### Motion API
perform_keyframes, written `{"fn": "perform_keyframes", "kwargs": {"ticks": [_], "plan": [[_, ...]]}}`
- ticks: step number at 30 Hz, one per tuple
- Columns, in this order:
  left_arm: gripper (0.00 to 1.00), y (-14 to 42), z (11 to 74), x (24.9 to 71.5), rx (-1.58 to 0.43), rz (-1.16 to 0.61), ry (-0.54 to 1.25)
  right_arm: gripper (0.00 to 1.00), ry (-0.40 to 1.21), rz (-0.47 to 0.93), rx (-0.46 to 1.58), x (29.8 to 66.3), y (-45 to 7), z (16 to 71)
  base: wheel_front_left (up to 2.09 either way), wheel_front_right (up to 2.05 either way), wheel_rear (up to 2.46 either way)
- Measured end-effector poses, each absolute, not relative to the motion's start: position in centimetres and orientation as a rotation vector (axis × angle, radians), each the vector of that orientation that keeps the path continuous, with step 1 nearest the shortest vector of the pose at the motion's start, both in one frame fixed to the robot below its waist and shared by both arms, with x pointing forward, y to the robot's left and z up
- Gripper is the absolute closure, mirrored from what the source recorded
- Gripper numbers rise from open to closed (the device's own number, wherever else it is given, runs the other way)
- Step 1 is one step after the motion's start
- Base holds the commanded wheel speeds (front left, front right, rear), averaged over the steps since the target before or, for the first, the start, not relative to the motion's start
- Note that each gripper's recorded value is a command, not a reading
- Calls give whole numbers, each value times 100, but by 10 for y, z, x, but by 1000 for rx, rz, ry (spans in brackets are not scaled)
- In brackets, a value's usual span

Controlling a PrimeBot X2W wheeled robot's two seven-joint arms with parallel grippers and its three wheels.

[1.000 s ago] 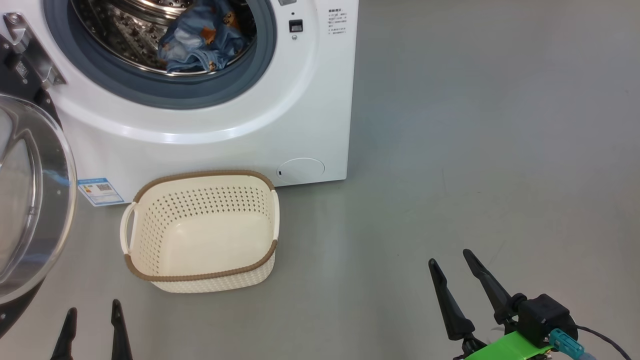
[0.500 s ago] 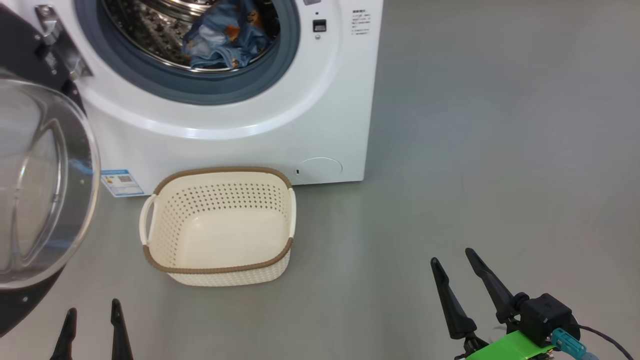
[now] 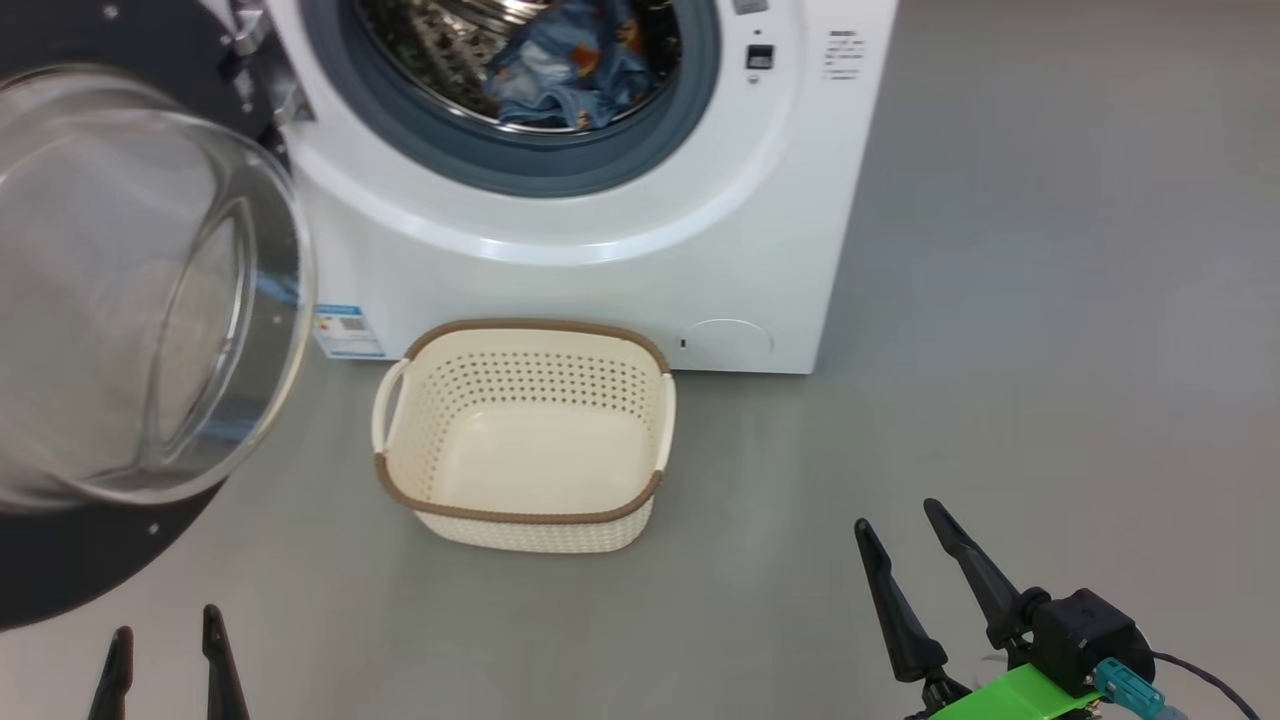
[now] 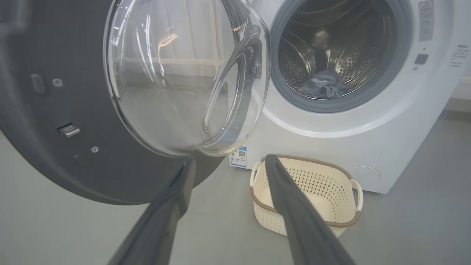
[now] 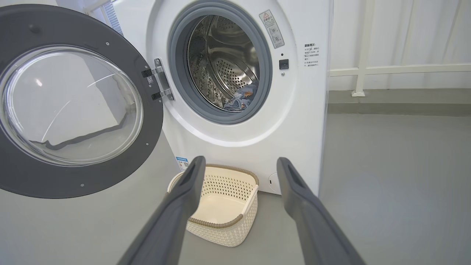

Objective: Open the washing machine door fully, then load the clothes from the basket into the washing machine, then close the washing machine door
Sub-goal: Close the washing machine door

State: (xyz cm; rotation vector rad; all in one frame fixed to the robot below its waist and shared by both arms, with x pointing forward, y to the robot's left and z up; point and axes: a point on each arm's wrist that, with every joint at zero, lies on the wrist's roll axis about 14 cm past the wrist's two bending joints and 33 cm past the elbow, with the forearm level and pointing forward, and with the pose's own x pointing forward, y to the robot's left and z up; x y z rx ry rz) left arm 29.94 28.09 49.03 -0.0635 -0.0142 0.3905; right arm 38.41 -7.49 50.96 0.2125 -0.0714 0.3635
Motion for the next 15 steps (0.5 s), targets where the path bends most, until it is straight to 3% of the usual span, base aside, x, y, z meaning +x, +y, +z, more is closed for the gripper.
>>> {"fn": "perform_keyframes", "kwargs": {"ticks": [15], "plan": [[0, 311, 489, 260, -80, 539, -13, 0, -51, 502, 204, 391, -28, 505, 0, 0, 0]]}}
